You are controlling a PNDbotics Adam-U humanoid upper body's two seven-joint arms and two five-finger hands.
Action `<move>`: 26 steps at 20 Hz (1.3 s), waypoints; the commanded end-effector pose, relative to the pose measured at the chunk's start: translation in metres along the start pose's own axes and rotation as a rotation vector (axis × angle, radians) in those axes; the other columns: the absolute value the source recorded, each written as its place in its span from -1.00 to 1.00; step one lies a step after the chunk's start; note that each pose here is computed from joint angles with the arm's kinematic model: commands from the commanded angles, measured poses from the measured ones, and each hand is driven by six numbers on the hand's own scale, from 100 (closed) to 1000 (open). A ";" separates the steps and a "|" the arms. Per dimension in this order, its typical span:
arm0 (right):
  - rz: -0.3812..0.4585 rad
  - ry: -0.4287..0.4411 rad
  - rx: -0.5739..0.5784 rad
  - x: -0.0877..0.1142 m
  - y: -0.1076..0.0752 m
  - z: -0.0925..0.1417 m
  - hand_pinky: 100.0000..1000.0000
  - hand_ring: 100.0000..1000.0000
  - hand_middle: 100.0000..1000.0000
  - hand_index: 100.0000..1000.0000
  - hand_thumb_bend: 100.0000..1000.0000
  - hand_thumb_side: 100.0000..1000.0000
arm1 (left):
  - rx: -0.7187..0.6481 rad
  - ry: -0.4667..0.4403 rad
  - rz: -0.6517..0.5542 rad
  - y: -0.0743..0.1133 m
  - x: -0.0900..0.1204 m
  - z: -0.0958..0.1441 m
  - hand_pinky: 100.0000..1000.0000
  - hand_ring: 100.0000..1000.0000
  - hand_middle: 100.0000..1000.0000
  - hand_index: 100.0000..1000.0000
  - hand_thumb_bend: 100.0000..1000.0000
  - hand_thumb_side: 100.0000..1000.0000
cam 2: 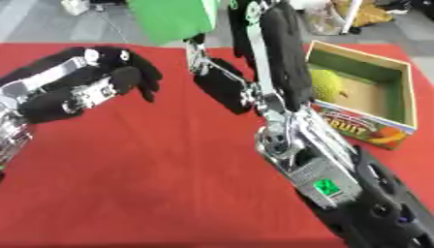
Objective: Pick up the objects with one hand, pass them to the other hand, and then place them into the box on the other side of the table.
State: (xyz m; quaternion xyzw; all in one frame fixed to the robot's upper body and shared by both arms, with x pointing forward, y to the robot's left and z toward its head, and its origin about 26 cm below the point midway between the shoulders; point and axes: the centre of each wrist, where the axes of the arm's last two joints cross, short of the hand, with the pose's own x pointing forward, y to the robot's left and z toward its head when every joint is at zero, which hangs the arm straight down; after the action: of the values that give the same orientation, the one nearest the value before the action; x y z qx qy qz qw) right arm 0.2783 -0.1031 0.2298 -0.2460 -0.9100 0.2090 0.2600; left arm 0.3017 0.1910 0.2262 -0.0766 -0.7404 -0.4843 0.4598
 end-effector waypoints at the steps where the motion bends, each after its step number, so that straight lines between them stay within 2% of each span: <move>1: 0.032 0.020 -0.026 -0.009 -0.011 -0.003 -1.00 -0.75 -1.00 -0.59 -1.00 -0.94 | 0.089 0.017 -0.055 0.016 0.003 0.013 0.62 0.13 0.12 0.43 -0.77 0.44; 6: 0.104 0.105 -0.070 -0.030 -0.027 0.003 -1.00 -0.75 -1.00 -0.60 -1.00 -0.89 | 0.235 0.037 -0.067 0.030 -0.006 0.034 0.62 0.13 0.12 0.42 -0.76 0.38; 13: 0.265 0.312 -0.183 -0.072 -0.061 0.025 -1.00 -0.74 -1.00 -0.58 -1.00 -0.84 | 0.396 0.004 -0.072 0.040 -0.017 0.057 0.62 0.14 0.12 0.42 -0.74 0.29; 19: 0.371 0.494 -0.273 -0.095 -0.088 0.039 -1.00 -0.73 -1.00 -0.58 -1.00 -0.71 | 0.474 -0.028 -0.072 0.040 -0.024 0.066 0.62 0.14 0.12 0.42 -0.73 0.25; 22: 0.411 0.599 -0.266 -0.114 -0.096 0.042 -1.00 -0.72 -1.00 -0.56 -1.00 -0.66 | 0.506 -0.035 -0.066 0.037 -0.029 0.070 0.62 0.14 0.12 0.42 -0.72 0.24; 26: 0.435 0.738 -0.201 -0.152 -0.099 0.046 -1.00 -0.68 -1.00 -0.53 -1.00 -0.55 | 0.536 -0.038 -0.055 0.033 -0.034 0.074 0.62 0.14 0.12 0.41 -0.72 0.24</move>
State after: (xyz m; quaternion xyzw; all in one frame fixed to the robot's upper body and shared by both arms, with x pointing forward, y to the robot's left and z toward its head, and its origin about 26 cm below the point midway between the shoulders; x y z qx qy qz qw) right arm 0.3250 -0.2639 0.1826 -0.4331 -0.7485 0.1199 0.4877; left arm 0.2965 0.2754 0.2043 0.0503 -0.8435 -0.2828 0.4539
